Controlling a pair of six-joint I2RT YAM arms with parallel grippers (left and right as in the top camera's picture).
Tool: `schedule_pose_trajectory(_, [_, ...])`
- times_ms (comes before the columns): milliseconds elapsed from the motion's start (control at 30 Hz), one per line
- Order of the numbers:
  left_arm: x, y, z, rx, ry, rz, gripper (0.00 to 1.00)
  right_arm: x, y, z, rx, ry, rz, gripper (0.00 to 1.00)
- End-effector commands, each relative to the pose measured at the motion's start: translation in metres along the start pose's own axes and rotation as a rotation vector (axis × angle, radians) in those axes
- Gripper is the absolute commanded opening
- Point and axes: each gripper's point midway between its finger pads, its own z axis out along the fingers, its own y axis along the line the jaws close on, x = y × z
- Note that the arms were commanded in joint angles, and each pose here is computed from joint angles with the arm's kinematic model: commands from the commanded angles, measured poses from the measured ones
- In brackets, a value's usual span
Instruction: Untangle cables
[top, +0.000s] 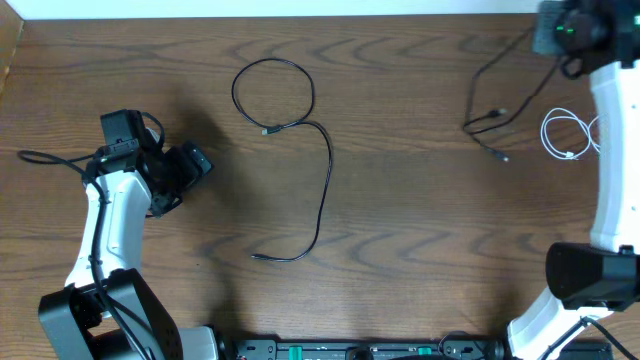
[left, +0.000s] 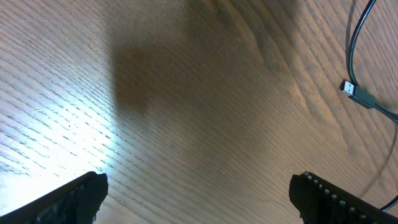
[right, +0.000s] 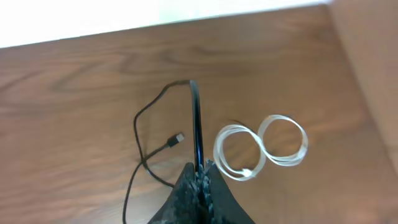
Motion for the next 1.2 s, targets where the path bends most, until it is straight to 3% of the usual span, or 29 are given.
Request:
schedule_pose_trajectory(0, [0.005, 0.003, 0.005, -0.006, 0.022, -0.013, 0.98, 0.007, -0.046, 0.022, 0.105, 0.049, 0.132, 0.01])
schedule_pose_trajectory(300, [0.005, 0.003, 0.005, -0.006, 0.022, -0.013, 0.98, 0.035, -0.117, 0.079, 0.200, 0.173, 0.344, 0.01])
schedule_pose_trajectory(767, [0.005, 0.003, 0.005, -0.006, 0.022, -0.013, 0.98, 0.093, -0.143, 0.120, 0.166, 0.410, 0.421, 0.02])
schedule_pose_trajectory(833, [0.005, 0.003, 0.005, -0.006, 0.022, -0.013, 0.98, 0.095, -0.144, 0.120, 0.168, 0.416, 0.424, 0.13])
schedule_pose_trajectory(933, [0.005, 0.003, 0.005, -0.006, 0.022, -0.013, 0.98, 0.096, -0.144, 0.119, 0.167, 0.419, 0.423, 0.46])
schedule_pose_trajectory(1067, [0.005, 0.003, 0.005, -0.006, 0.022, -0.013, 0.98, 0.098, -0.139, 0.119, 0.149, 0.432, 0.424, 0.61])
schedule_pose_trajectory(1167, [0.005, 0.004, 0.005, -0.006, 0.022, -0.013, 0.98, 0.098, -0.119, 0.118, 0.050, 0.454, 0.436, 0.66])
